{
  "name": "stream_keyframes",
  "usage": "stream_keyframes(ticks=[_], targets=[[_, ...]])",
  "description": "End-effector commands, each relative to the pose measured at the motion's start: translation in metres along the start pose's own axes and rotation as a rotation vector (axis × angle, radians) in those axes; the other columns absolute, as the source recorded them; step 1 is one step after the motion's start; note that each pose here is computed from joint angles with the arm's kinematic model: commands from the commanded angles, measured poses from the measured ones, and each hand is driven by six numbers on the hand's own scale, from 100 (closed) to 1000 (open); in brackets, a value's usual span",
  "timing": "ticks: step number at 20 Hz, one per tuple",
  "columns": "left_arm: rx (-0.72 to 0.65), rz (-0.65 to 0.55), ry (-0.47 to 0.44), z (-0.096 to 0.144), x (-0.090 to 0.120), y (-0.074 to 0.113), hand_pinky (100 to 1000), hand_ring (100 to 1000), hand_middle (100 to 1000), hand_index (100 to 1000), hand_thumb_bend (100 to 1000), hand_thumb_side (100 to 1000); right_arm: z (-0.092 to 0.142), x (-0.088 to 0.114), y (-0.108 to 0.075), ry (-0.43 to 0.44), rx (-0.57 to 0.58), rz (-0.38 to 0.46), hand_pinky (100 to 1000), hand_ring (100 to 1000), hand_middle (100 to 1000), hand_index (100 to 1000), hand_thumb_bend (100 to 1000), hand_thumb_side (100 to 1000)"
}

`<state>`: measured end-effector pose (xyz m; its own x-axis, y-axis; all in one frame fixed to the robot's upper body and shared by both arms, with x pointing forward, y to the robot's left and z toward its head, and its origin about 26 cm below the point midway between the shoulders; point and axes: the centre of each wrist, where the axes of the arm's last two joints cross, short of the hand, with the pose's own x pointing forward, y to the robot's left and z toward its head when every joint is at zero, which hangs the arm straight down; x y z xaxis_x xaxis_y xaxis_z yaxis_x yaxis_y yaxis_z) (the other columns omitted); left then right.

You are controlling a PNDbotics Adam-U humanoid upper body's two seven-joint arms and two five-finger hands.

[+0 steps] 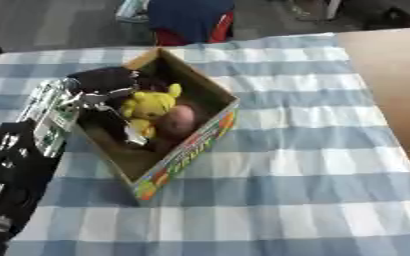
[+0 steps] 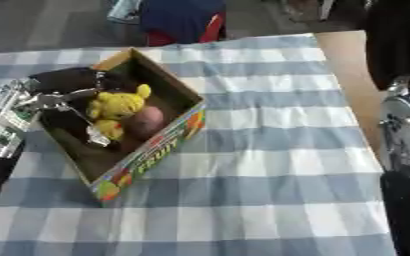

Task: Pick up objects on the table and place them in the box.

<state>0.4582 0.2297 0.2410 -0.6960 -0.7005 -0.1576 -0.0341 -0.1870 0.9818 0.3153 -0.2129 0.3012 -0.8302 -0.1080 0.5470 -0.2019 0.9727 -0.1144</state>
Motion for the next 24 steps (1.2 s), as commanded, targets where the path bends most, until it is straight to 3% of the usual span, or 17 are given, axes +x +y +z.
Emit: stream_keyframes(ticks=[1, 5, 9, 13, 17, 21, 24], targets=[[0.069, -0.061, 0.070, 0.014, -0.007, 0.020, 589, 911, 874, 991, 1000, 914, -0.003, 0.009, -0.003, -0.032, 0.004, 0.021, 685, 719, 647, 854, 100, 985], [0.217, -0.076, 0.135, 0.022, -0.006, 0.027, 590, 909, 867, 986, 1000, 1000, -0.003, 0.009, -0.003, -0.033, -0.002, 0.021, 685, 719, 647, 854, 100, 983], [0.377, -0.059, 0.188, 0.029, -0.005, 0.033, 556, 879, 834, 954, 1000, 1000, -0.003, 0.009, -0.004, -0.035, -0.009, 0.020, 684, 719, 648, 853, 100, 982], [0.679, 0.078, 0.256, 0.046, -0.005, 0.042, 530, 849, 798, 919, 1000, 1000, -0.002, 0.009, -0.006, -0.038, -0.022, 0.021, 684, 719, 648, 854, 100, 982], [0.974, 0.277, 0.252, 0.069, -0.005, 0.041, 476, 794, 738, 874, 1000, 977, 0.000, 0.008, -0.008, -0.035, -0.039, 0.022, 684, 720, 648, 854, 100, 983], [1.187, 0.459, 0.262, 0.098, -0.006, 0.033, 446, 759, 699, 842, 859, 943, 0.002, 0.007, -0.011, -0.029, -0.053, 0.033, 684, 720, 648, 854, 100, 983], [1.308, 0.562, 0.258, 0.119, -0.003, 0.032, 423, 733, 672, 820, 691, 974, 0.004, 0.006, -0.013, -0.026, -0.060, 0.040, 683, 720, 648, 854, 100, 982]])
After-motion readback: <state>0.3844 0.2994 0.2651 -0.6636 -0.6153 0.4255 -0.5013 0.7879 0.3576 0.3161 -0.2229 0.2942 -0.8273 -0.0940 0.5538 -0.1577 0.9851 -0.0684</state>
